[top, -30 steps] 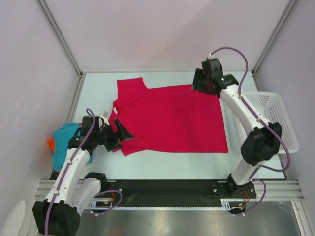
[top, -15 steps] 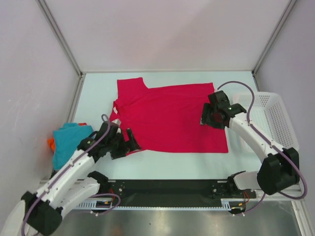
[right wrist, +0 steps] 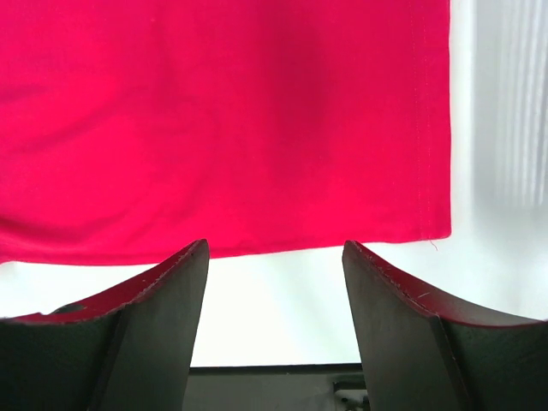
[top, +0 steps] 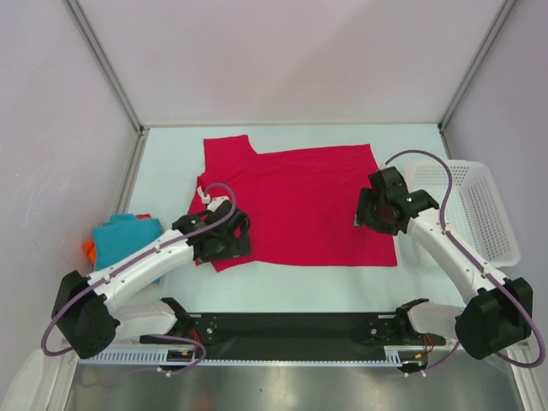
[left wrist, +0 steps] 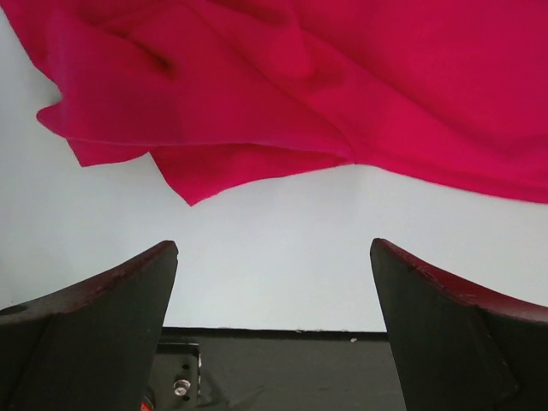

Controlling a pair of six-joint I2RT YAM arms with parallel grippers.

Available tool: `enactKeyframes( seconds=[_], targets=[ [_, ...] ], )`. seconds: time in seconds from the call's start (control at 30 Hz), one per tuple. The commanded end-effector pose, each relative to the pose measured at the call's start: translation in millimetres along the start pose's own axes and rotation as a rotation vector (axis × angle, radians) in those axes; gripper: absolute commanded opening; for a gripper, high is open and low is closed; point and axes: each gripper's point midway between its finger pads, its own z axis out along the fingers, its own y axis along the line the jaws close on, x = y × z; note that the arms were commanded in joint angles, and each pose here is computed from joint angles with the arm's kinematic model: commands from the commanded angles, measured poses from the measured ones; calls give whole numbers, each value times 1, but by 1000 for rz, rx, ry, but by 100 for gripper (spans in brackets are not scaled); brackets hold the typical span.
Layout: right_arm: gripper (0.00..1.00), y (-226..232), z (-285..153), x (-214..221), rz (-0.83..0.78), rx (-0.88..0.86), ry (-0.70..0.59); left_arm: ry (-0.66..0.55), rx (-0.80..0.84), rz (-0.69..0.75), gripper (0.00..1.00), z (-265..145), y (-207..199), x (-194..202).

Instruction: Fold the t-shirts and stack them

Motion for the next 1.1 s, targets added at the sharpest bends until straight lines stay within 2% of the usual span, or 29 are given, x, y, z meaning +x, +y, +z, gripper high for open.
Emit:
enactKeyframes(
  seconds=[0.0,0.03,0.07,0.13,0.2,0.23,0.27,0.43,0.6,1.07],
  targets=[
    [70,-1,-5,1,19,-5,-10,-64,59,-149,100,-6,2,-4],
    [70,0,-5,1,18,-8,-9,-31,146,-203,99,-6,-6,3],
    [69,-1,-5,1,19,-7,-8,-50,256,-352,100,4,-7,2],
    [70,-1,-6,1,19,-8,-10,-26,402,-503,100,4,-16,5],
    [70,0,-8,2,16,-11,-11,-67,355,-508,100,0,-1,6],
    [69,-1,-8,2,18,-10,-11,-114,277,-507,100,2,14,0],
    [70,-3,-9,3,15,-7,-11,-106,236,-502,100,-2,23,3],
    [69,-5,-8,9,15,-2,3,-91,326,-604,100,4,13,10],
    [69,-14,-11,12,13,22,-5,-43,278,-637,100,26,23,33],
    [68,-13,-17,13,5,26,13,-79,168,-762,100,39,53,50]
  ],
)
